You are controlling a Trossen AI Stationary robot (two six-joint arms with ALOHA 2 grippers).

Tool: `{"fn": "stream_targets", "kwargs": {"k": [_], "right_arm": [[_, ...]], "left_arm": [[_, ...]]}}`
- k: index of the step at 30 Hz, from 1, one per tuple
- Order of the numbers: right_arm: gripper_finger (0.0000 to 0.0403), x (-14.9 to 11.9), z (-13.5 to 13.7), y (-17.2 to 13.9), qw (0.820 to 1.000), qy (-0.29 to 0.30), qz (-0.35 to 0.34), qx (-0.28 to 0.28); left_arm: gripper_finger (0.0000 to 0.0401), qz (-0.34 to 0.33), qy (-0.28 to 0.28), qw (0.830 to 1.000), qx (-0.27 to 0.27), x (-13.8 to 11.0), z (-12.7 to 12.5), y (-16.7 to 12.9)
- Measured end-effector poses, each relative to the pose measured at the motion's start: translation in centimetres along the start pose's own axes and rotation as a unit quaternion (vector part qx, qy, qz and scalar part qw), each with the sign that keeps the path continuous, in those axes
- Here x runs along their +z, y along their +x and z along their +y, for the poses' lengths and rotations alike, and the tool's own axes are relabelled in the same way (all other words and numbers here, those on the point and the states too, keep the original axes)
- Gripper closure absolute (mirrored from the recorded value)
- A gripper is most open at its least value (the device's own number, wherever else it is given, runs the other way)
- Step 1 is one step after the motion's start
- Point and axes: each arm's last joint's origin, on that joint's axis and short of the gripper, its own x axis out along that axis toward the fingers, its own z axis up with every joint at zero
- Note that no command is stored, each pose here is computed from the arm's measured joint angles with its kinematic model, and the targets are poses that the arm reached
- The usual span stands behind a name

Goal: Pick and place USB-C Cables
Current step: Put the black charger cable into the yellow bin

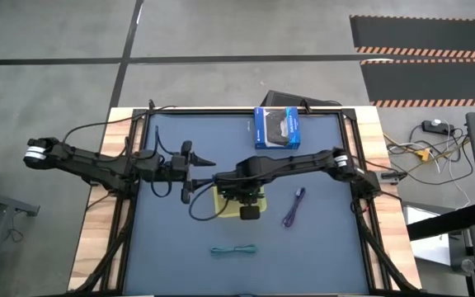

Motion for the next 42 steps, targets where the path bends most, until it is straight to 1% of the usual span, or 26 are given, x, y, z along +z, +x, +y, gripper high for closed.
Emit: {"fn": "stream_targets", "kwargs": {"k": [16, 22, 28, 32, 37, 42], "right_arm": [[0.036, 0.4, 0.0, 0.3, 1.0, 0.003, -0.006, 0.0], [0.036, 0.7, 0.0, 0.3, 1.0, -0.001, -0.021, 0.001], [0.036, 1.0, 0.0, 1.0, 1.0, -0.006, -0.02, 0.001], [0.036, 1.1, 0.1, 2.0, 1.0, -0.017, -0.01, 0.0], [0.036, 1.2, 0.1, 2.5, 1.0, -0.018, -0.007, 0.0], [0.036, 1.6, 0.0, 2.8, 1.0, -0.018, -0.017, 0.0]], "left_arm": [[0.0182, 0.003, 0.001, 1.0, 0.0, -0.3, 0.0, 0.0], [0.0182, 0.003, 0.001, 1.0, 0.0, -0.2, 0.0, 0.0], [0.0182, -0.001, 0.001, 1.0, 0.01, -0.1, 0.1, -0.3], [0.0182, -0.024, -0.003, 1.0, 0.019, 0.6, 0.3, -1.1], [0.0182, -0.045, -0.024, 0.997, 0.064, 0.6, 0.8, -2.7], [0.0182, -0.069, -0.038, 0.995, 0.063, 0.4, 0.9, -4.0]]}}
